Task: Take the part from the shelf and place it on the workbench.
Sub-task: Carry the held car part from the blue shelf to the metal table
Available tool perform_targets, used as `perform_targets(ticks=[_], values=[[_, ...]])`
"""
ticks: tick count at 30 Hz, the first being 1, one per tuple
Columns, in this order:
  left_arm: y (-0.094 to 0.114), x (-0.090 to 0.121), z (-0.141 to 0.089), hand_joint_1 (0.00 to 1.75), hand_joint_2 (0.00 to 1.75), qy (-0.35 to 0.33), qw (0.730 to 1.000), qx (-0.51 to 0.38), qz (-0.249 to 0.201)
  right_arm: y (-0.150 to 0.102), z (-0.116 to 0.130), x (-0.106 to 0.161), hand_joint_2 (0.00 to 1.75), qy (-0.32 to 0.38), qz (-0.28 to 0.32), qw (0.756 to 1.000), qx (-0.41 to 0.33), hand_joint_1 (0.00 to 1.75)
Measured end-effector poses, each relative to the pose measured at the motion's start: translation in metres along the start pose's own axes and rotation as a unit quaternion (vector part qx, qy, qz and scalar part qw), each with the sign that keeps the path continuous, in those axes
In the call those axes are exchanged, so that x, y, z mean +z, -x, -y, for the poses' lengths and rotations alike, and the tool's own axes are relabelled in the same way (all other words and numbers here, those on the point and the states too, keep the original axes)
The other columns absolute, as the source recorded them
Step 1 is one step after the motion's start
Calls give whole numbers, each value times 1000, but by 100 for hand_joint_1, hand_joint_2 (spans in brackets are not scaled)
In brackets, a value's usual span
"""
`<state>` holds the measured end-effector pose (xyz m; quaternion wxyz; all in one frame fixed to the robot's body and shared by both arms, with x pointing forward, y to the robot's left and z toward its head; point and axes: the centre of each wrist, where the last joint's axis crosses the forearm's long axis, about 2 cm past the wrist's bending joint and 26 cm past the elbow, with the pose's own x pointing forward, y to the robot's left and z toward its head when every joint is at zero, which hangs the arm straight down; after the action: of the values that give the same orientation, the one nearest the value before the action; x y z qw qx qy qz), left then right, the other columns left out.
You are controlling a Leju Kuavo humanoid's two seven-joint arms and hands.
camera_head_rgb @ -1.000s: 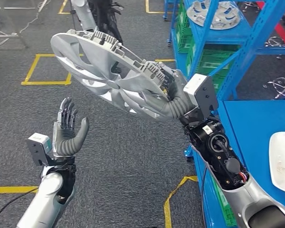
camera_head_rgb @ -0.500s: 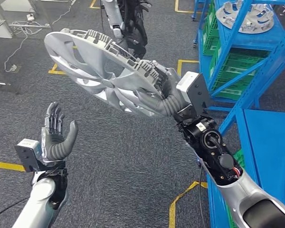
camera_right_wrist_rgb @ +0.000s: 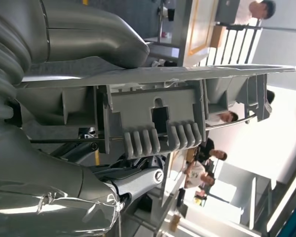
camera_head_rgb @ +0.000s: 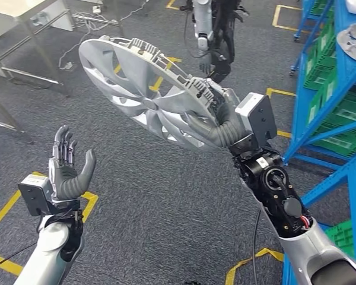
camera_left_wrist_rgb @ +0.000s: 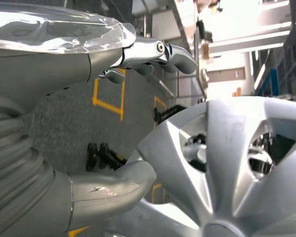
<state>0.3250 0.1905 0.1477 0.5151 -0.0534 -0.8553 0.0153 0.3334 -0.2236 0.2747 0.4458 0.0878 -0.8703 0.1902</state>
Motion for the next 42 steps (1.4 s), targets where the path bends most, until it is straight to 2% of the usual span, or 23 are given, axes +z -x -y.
perform_targets(ticks=[42], values=[[-14, 1, 1, 0, 175, 10, 1000, 7, 4, 6, 1, 4, 175, 4, -15, 1000, 5, 175]])
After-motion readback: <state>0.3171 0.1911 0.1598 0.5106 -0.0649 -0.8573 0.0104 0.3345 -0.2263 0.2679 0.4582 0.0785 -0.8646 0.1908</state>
